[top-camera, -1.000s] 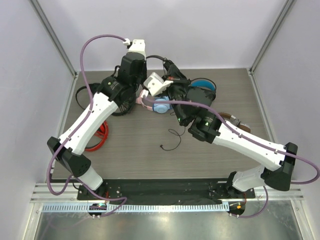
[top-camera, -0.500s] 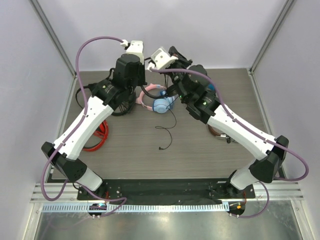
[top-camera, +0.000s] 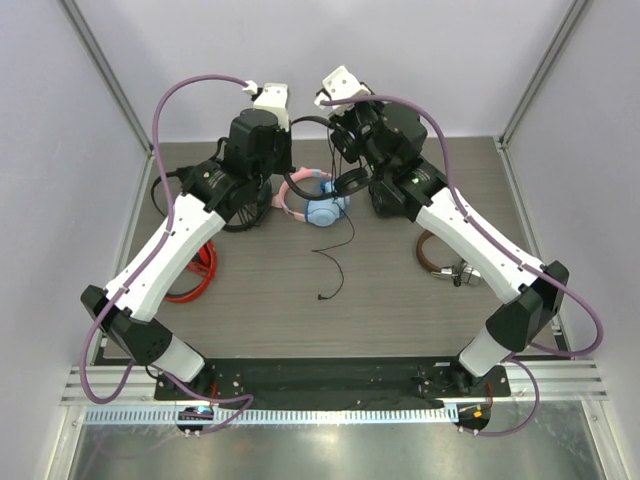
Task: Wrap the headphones
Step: Wrap the headphone cable with the right arm
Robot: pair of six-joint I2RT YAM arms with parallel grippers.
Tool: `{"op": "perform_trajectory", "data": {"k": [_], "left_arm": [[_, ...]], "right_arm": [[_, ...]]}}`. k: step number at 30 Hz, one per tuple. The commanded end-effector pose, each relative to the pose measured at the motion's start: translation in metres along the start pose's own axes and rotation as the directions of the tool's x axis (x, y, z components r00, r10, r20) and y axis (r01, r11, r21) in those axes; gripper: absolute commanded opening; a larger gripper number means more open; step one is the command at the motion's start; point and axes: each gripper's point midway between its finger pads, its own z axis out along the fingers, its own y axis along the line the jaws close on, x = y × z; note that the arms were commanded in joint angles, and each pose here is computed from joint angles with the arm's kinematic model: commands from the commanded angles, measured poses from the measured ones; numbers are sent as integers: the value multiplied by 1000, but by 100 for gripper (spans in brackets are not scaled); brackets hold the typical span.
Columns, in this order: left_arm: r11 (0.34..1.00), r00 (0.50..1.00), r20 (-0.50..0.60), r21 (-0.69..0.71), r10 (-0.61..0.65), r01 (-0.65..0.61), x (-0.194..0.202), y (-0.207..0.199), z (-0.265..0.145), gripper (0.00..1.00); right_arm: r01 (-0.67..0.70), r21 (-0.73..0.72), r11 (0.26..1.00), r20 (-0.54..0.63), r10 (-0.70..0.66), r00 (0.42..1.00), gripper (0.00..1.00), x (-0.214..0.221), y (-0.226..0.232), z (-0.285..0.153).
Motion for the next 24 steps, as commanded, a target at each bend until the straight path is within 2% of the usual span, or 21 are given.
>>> {"op": "perform_trajectory", "data": {"k": [1,10,15,24], "left_arm": [[997,995,88,65,-40,35,-29,-6,-19,0],[993,997,78,116,-29,20,-29,-18,-22,0],[993,995,96,117,-30,18,-37,-17,-27,0],[989,990,132,147,-53,33,-54,-21,-37,0]], "right_arm": [[-83,14,996,62,82,995,6,-17,-16,6],[-186,-49,981,42,188,981,9,4,-12,26],[-287,-86,954,26,291,957,10,18,-8,31],[-388,-156,908,3,393,919,9,41,26,24]]}}
